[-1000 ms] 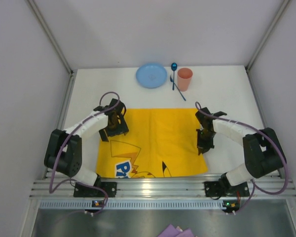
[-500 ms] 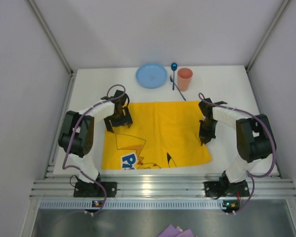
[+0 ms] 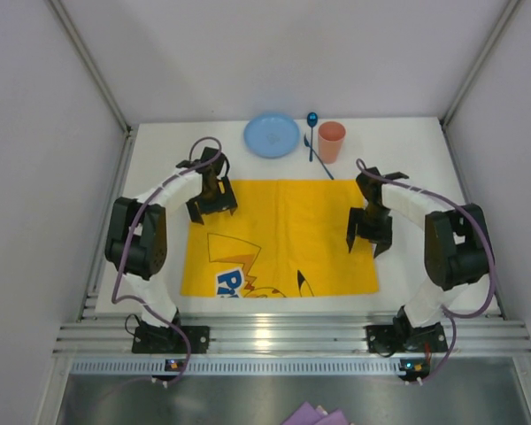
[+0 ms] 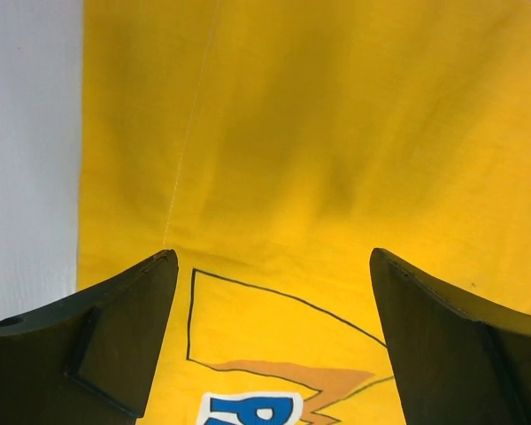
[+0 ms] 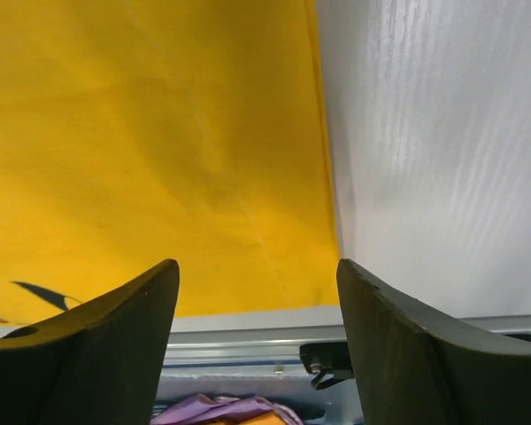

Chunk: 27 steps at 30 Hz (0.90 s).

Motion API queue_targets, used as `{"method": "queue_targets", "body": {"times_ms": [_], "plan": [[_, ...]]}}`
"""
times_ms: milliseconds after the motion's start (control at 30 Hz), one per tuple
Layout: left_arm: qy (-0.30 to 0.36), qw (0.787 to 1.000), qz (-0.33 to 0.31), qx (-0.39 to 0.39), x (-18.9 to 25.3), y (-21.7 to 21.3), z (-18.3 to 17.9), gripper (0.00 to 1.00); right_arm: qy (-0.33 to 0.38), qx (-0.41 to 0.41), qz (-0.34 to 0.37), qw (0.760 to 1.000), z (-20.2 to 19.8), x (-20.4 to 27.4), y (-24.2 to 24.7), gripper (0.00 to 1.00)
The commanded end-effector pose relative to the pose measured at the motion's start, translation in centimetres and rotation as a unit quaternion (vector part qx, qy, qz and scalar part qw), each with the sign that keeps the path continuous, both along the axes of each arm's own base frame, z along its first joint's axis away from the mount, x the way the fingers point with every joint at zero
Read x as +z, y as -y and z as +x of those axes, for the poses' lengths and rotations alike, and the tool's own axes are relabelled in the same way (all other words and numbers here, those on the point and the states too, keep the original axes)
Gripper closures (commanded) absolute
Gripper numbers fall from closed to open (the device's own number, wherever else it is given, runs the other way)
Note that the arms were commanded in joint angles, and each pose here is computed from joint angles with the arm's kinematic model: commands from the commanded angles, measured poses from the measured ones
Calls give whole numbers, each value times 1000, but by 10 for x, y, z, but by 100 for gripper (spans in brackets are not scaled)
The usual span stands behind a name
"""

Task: Set the dinner table for one person

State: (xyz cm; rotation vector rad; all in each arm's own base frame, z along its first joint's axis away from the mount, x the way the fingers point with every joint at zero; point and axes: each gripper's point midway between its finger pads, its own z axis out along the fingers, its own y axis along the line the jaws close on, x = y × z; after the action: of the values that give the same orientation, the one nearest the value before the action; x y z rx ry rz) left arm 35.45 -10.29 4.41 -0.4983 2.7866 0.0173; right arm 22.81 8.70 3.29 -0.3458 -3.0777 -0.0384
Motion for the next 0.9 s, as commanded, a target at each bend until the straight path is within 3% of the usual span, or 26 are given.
{"method": "queue_targets", "body": {"times_ms": [0,133,233,467,633,867], "plan": [[57,998,-35,6,62,5,4,5,68,0,5,998,24,54,2,27],[76,995,-58,9,87,7,-9,5,128,19,13,991,55,103,-3,26],[90,993,-74,5,100,9,-19,5,152,49,24,987,82,111,-11,26],[102,990,-94,-21,111,12,-33,5,272,75,73,956,185,140,-46,23],[112,988,-97,-35,115,13,-37,5,307,76,74,946,251,113,-65,26],[118,988,-98,-15,118,12,-33,5,327,93,62,938,300,79,-74,34]]}}
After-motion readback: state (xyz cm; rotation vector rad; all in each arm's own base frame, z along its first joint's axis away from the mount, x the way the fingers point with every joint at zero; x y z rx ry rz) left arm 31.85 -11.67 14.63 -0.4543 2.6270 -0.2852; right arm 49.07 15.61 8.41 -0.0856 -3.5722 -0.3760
